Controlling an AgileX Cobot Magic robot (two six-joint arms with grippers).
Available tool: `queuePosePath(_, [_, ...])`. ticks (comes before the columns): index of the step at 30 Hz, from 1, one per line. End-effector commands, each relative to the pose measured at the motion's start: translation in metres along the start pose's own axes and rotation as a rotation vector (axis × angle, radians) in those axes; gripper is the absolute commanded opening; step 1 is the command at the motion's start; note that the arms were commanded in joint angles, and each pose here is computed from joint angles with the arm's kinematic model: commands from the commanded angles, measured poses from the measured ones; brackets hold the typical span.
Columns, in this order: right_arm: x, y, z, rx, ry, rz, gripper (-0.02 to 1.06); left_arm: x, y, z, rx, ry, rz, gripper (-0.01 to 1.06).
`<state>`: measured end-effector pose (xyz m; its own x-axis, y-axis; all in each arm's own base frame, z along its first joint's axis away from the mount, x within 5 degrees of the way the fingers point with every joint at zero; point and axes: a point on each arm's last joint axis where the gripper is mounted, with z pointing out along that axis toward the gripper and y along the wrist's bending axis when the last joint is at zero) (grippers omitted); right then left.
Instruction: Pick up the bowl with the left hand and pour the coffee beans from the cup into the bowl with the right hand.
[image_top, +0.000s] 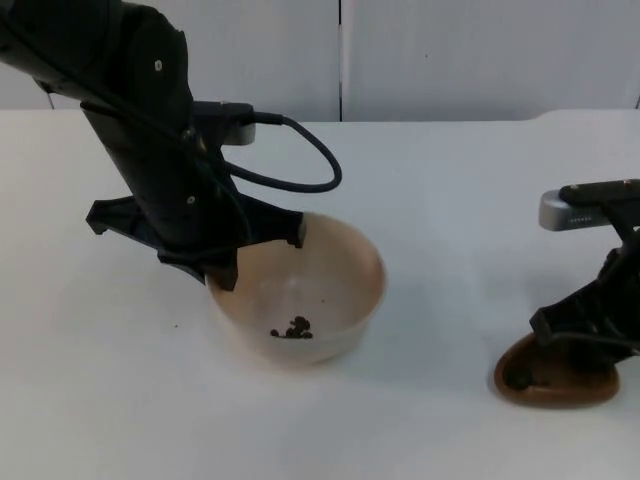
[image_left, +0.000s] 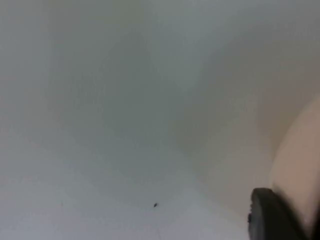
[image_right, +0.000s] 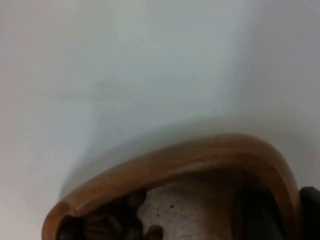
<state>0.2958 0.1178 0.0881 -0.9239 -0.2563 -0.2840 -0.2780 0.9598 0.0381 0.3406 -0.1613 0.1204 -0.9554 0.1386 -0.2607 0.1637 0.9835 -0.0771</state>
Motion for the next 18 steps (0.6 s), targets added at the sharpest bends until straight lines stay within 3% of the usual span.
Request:
queuePosePath(1, [0.001,-0.002,0.002,0.003,0.002,0.006,0.30,-0.002,0.001,-0.001,-0.002,-0.013,0.007,0.19])
queuePosePath(4, [0.001,-0.002,0.002,0.003,0.000,0.006,0.44,-0.002,0.001,-0.001,-0.002,-0.013,0.007,0.48])
queuePosePath(5, [0.001,-0.002,0.002,0.003,0.000,0.006,0.44,-0.002,0.001,-0.001,-0.002,-0.013,0.007,0.48])
queuePosePath(8, [0.000,-0.002,0.002,0.002,-0.008,0.006,0.62,-0.001,0.001,-0.001,-0.005,0.001,0.007,0.69])
queuePosePath(12, [-0.001,-0.002,0.001,0.001,-0.017,0.006,0.74,0.000,0.001,-0.001,-0.008,0.008,0.007,0.80])
queuePosePath(18, [-0.001,-0.002,0.001,0.001,-0.021,0.006,0.74,-0.002,0.001,-0.011,-0.009,-0.003,0.014,0.81])
